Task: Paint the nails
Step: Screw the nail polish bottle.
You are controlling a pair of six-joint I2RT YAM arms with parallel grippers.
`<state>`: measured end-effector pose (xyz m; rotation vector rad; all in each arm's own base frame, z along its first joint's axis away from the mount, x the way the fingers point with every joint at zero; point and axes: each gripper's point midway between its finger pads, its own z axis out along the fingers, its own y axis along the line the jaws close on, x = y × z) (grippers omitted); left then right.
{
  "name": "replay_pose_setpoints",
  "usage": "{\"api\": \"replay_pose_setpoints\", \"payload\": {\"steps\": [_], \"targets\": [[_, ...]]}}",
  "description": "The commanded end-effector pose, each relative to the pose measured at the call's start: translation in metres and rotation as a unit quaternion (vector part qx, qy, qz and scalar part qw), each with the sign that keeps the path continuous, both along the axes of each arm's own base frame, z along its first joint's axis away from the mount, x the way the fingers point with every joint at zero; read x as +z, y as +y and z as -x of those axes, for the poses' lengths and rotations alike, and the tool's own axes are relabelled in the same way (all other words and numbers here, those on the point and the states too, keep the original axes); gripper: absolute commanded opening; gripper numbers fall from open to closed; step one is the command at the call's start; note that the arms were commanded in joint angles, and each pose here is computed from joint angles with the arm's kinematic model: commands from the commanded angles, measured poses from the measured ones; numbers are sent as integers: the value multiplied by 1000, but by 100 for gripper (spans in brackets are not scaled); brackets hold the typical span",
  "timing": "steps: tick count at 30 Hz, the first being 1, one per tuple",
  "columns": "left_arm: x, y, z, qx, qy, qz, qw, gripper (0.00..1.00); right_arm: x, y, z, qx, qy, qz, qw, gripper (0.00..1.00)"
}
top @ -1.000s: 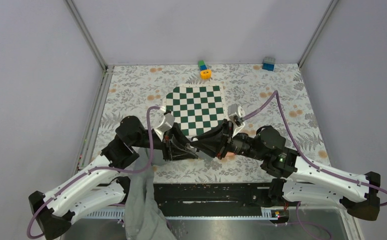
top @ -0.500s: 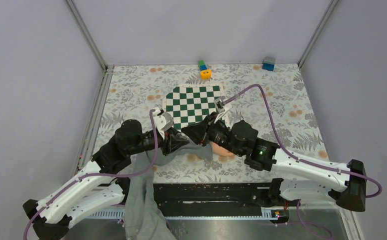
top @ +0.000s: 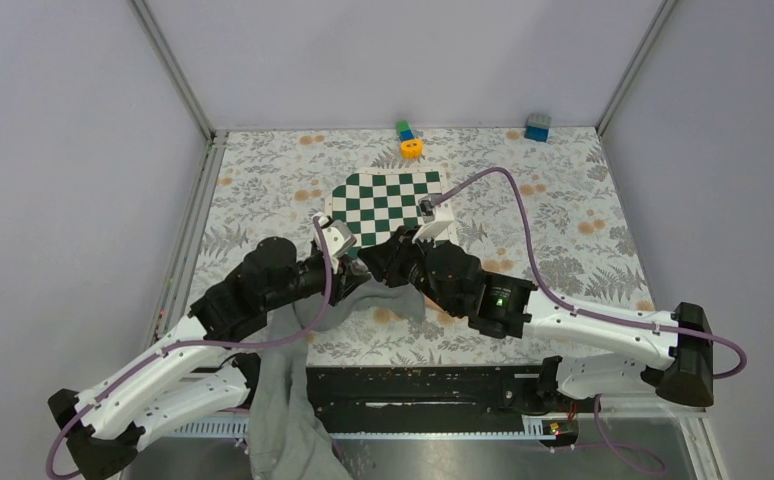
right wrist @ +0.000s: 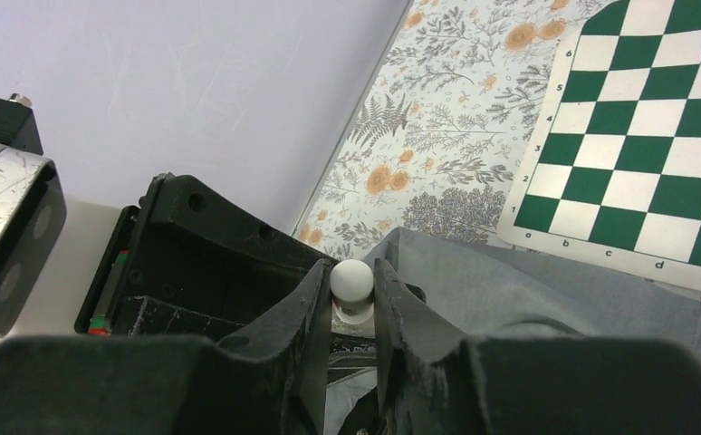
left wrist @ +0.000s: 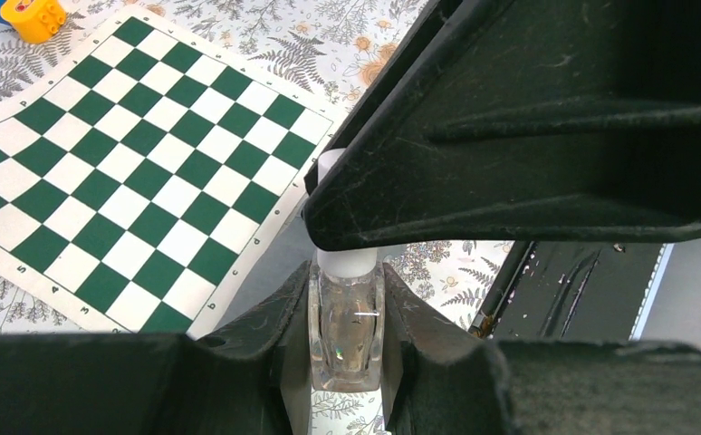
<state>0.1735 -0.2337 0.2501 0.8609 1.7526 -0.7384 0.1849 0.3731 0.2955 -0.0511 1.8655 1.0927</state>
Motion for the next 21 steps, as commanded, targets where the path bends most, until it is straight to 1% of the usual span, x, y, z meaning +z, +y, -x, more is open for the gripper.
{"api": "replay_pose_setpoints", "payload": {"steps": [1,2,3,4,6,7,10,11,15,19,21], "targets": [[56,7,-28,64,-77,49,994,0,3,7,30,33,24,-14,999,0],[56,6,-26,57,-77,50,994,0,5,4,30,30,21,-14,999,0],[56,3,-23,44,-77,51,995,0,7,2,29,29,17,-16,999,5],[57,1,-20,32,-77,53,995,0,9,1,29,29,12,-15,999,13],[58,-4,-15,14,-73,55,996,0,16,-4,29,29,1,-9,1000,33],[58,-5,-13,4,-81,50,995,0,21,-7,29,30,-6,-4,1000,41],[59,-7,-8,-14,-85,49,995,0,33,-16,28,24,-21,1,999,58],[60,-8,-5,-21,-88,51,995,0,36,-21,27,20,-26,0,999,62],[63,-11,4,-47,-91,57,993,0,50,-43,22,-11,-47,-7,999,70],[65,-16,12,-74,-91,65,991,0,56,-66,19,-33,-70,-7,997,72],[67,-20,20,-97,-88,74,989,0,62,-79,23,-27,-100,-14,994,72]]}}
